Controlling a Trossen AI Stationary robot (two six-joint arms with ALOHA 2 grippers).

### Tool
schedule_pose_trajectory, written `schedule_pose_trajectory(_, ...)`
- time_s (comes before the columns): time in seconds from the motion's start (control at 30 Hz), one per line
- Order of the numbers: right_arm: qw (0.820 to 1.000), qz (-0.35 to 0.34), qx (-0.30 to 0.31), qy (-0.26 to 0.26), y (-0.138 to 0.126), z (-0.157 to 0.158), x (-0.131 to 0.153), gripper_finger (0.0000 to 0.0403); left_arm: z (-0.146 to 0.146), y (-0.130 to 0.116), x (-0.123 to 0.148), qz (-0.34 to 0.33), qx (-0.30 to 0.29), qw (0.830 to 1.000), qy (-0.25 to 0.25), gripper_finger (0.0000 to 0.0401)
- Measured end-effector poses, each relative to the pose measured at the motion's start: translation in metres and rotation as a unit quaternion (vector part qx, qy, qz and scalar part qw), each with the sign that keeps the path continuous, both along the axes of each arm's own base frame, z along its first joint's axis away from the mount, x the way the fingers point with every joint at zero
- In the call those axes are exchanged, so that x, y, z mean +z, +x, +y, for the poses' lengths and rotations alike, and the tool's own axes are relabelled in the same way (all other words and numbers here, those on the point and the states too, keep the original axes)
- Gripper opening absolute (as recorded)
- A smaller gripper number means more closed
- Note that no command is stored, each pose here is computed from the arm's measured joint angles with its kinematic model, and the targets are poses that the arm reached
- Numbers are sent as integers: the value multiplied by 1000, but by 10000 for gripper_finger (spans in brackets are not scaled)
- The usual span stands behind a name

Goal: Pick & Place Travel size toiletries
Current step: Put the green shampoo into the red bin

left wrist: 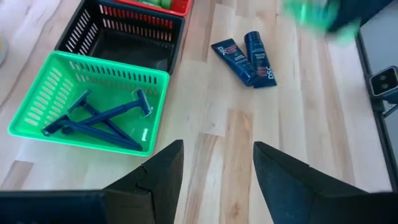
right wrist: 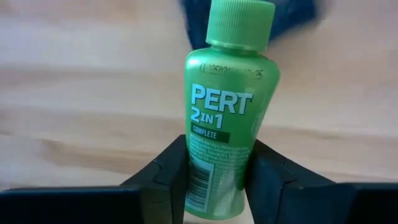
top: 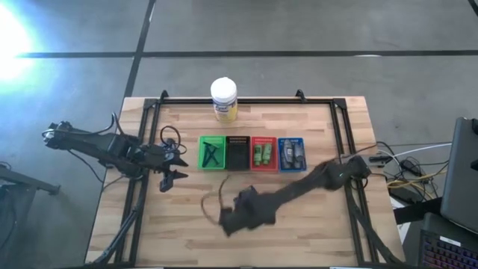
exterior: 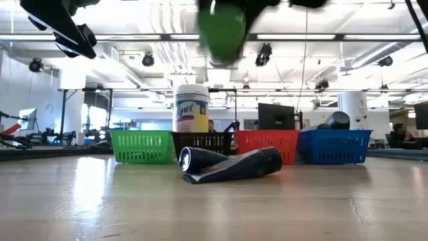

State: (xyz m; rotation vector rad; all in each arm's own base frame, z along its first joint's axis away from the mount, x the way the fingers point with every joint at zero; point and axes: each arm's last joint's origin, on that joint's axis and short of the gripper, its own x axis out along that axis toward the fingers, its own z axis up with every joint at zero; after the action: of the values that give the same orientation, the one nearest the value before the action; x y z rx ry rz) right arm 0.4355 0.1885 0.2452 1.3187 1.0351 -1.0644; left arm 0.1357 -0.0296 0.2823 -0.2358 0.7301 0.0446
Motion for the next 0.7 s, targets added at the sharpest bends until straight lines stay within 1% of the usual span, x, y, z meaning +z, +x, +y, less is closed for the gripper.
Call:
schedule_pose_trajectory(0.07, 1000, 0, 7, -23, -8, -26, 28, 116, 0, 1, 0, 1, 4, 1000, 4, 197)
schedule_pose_trajectory(0.13, 998, 17, 24, -54, -14, -56, 43, 117, 1, 3, -1, 3, 9, 1000, 7, 197)
schedule_pose_trajectory(0.23, 993, 41, 66, -85, -15, -110, 53, 116, 2, 8, -2, 4, 18, 1000, 7, 197)
schedule_pose_trajectory(0.33, 987, 64, 116, -93, -20, -168, 57, 115, 4, 17, -3, -5, 33, 999, 3, 197)
schedule_pose_trajectory(0.4, 982, 93, 146, -72, -23, -199, 45, 117, 6, 23, -3, -13, 49, 999, -9, 197)
schedule_pose_trajectory(0.47, 978, 112, 170, -50, -24, -221, 27, 119, 7, 28, -3, -12, 63, 998, -21, 197)
schedule_pose_trajectory(0.53, 976, 106, 187, -29, -24, -235, 9, 120, 8, 32, -2, -11, 73, 997, -26, 197)
schedule_pose_trajectory(0.63, 979, 75, 189, -8, -29, -251, -9, 121, 9, 37, -3, -3, 80, 996, -28, 197)
schedule_pose_trajectory(0.7, 980, 87, 181, -2, -35, -258, -25, 122, 8, 39, -5, 4, 81, 996, -27, 197)
